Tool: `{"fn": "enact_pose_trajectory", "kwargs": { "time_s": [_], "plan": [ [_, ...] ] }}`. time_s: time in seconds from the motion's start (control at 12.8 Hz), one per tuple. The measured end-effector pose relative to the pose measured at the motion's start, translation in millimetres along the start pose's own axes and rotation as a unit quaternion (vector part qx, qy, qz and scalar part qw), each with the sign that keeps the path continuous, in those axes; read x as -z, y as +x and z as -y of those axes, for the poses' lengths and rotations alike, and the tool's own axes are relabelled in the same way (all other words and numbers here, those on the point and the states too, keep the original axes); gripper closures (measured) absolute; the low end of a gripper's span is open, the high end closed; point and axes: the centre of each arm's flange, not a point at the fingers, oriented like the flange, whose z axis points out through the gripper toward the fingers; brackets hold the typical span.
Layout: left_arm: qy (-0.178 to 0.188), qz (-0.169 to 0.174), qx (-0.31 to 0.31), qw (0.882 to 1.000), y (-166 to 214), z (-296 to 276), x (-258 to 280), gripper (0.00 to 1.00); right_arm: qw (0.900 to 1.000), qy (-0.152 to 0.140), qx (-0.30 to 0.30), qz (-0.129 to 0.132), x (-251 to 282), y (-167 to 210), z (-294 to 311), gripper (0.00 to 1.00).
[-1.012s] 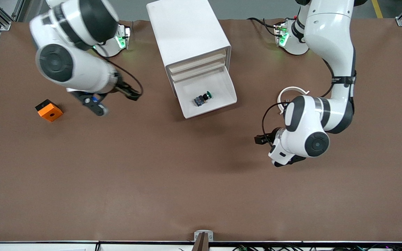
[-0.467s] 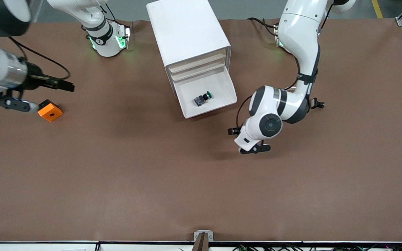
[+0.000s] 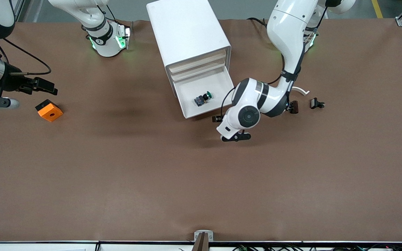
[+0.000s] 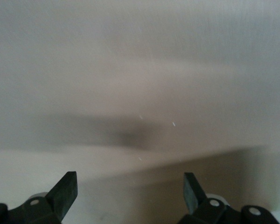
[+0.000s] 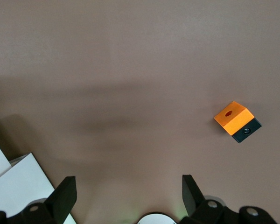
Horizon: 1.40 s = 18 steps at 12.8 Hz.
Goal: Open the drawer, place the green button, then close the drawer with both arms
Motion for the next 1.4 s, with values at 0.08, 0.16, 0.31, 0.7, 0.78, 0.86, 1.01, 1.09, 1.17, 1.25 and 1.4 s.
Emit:
{"fn": "enact_pose_trajectory", "kwargs": {
  "time_s": [0.08,0.16,0.31,0.7,0.78,0.86,1.01,1.09,1.17,1.25,1.4],
  "plan": [
    [0.004,0.003,0.005,1.0,-9.2,-8.8,-6.0,0.0,1.0,0.0,0.002,-0.007,5.7,-5.4,0.3,0.0],
    [0.008,0.004,0.012,1.0,-17.6,-17.1,-10.6,0.0,1.0,0.0,0.003,-0.016,13.6,-10.3,0.3,0.0],
    [0.015,0.006,0.019,1.0,-32.1,-29.1,-18.5,0.0,1.0,0.001,0.001,-0.031,27.5,-17.8,-2.3,0.0],
    [0.04,0.015,0.022,0.999,-79.0,-58.3,-45.8,0.0,0.998,-0.021,0.004,-0.05,50.4,-23.3,-4.5,0.0],
    [0.047,0.016,0.021,0.999,-91.3,-65.7,-53.3,0.0,0.998,-0.023,0.005,-0.055,54.9,-23.6,-3.5,0.0],
    [0.053,0.017,0.022,0.998,-102.4,-72.3,-59.9,0.0,0.998,-0.024,0.005,-0.059,58.8,-23.9,-3.5,0.0],
    [0.059,0.016,0.026,0.998,-120.1,-83.9,-66.1,0.0,0.998,-0.025,0.005,-0.064,63.6,-24.3,-3.4,0.0],
    [0.062,0.015,0.028,0.998,-127.7,-88.5,-69.1,0.0,0.998,-0.025,0.005,-0.065,64.6,-24.3,-3.4,0.0],
    [0.066,0.015,0.029,0.997,-135.6,-92.7,-73.2,0.0,0.997,-0.025,0.005,-0.066,65.8,-24.4,-3.4,0.0],
    [0.069,0.015,0.03,0.997,-142.7,-96.6,-76.4,0.0,0.997,-0.025,0.005,-0.069,68.3,-24.6,-3.7,0.0],
    [0.072,0.014,0.033,0.997,-152.6,-102.3,-79.8,0.0,0.997,-0.026,0.004,-0.074,73.3,-25.1,-4.7,0.0]
  ]
}}
